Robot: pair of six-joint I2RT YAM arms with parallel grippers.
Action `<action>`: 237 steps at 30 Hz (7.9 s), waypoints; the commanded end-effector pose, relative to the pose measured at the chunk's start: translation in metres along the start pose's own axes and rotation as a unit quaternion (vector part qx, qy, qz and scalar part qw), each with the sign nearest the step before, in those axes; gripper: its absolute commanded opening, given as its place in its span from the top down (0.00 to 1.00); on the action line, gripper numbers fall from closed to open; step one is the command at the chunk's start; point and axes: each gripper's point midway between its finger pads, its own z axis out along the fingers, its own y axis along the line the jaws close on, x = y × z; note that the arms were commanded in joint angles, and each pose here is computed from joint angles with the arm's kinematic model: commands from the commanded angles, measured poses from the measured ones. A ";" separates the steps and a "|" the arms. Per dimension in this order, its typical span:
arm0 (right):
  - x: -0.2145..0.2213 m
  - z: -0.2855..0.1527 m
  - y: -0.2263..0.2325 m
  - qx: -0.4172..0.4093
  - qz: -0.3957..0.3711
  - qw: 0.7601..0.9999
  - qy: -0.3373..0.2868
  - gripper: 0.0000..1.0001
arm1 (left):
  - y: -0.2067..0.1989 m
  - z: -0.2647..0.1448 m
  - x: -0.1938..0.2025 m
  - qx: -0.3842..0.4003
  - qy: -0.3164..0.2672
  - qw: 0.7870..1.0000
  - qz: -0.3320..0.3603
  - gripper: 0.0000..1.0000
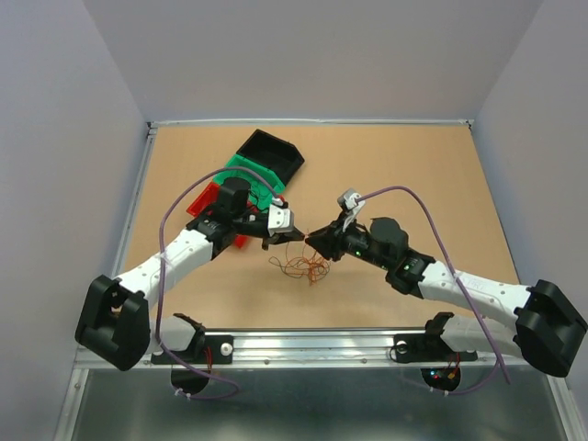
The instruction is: Untangle the cables
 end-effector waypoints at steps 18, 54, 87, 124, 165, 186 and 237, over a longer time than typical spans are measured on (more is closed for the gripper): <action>0.057 0.072 -0.032 0.031 0.021 0.998 0.057 0.48 | 0.036 -0.137 -0.327 -0.241 -0.176 0.939 0.171 1.00; 0.028 0.031 -0.105 0.263 0.062 0.962 -0.045 0.80 | 0.346 -0.180 -0.115 -0.631 0.030 0.775 0.034 1.00; -0.057 0.173 -0.178 0.197 0.092 0.974 -0.060 0.99 | 0.362 -0.183 -0.155 -0.581 -0.042 0.812 0.045 1.00; -0.041 0.213 -0.256 0.226 0.149 0.962 -0.025 0.88 | 0.404 -0.227 0.040 -0.635 0.008 0.764 -0.114 1.00; 0.044 0.164 -0.274 0.278 0.073 0.950 0.126 0.46 | 0.357 -0.107 0.168 -0.508 0.297 0.796 -0.142 1.00; -0.053 0.198 -0.233 0.198 0.011 0.979 0.050 0.99 | 0.343 -0.144 0.062 -0.531 0.212 0.812 -0.114 0.45; -0.029 0.268 -0.230 0.151 -0.012 0.984 0.090 0.99 | 0.299 -0.150 0.107 -0.514 0.138 0.820 -0.210 0.34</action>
